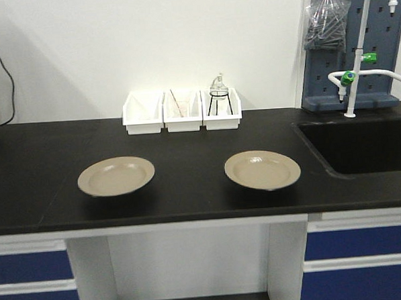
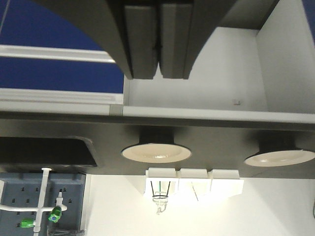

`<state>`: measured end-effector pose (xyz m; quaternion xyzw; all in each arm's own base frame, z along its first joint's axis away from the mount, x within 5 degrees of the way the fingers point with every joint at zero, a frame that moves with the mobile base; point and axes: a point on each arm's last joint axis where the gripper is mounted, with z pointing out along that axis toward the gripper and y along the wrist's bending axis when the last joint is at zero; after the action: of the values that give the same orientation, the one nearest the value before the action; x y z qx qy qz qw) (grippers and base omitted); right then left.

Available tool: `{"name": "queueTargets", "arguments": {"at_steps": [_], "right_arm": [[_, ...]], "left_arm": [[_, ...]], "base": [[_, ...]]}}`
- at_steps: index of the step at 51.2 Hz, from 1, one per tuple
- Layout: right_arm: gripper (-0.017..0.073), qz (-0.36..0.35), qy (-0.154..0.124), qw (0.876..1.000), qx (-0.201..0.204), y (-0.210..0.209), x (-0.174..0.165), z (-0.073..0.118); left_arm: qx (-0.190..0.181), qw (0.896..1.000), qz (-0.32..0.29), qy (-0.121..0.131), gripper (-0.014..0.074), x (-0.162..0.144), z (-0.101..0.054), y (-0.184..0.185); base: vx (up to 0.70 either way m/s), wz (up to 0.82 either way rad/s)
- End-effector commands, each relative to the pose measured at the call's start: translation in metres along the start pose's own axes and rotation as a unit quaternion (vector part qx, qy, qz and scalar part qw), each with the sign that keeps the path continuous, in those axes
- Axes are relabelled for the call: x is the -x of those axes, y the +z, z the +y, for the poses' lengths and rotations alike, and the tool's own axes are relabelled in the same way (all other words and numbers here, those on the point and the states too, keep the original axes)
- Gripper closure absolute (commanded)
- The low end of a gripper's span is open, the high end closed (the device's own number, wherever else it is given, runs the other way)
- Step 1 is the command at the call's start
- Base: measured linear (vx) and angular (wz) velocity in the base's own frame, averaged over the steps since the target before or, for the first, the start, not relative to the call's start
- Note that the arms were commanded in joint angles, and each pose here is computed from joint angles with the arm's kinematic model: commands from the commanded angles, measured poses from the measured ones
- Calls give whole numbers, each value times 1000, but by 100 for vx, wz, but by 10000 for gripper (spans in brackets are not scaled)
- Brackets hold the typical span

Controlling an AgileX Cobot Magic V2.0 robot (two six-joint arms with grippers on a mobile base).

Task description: Arrange circular plates on left workspace

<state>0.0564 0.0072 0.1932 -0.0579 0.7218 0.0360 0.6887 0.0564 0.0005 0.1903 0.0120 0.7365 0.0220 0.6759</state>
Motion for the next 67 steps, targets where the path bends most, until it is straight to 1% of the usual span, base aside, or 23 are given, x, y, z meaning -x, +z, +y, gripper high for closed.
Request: {"name": "queueTargets", "arguments": {"at_steps": [1, 44, 67], "right_arm": [[564, -36, -10, 999, 0, 0, 1, 0], [564, -36, -10, 999, 0, 0, 1, 0], [564, -36, -10, 999, 0, 0, 1, 0]], "left_arm": [[3, 999, -40, -5, 594, 2, 0, 0], [3, 999, -40, -5, 594, 2, 0, 0], [3, 999, -40, -5, 594, 2, 0, 0]], "base": [[48, -4], [47, 2], [28, -2]]}}
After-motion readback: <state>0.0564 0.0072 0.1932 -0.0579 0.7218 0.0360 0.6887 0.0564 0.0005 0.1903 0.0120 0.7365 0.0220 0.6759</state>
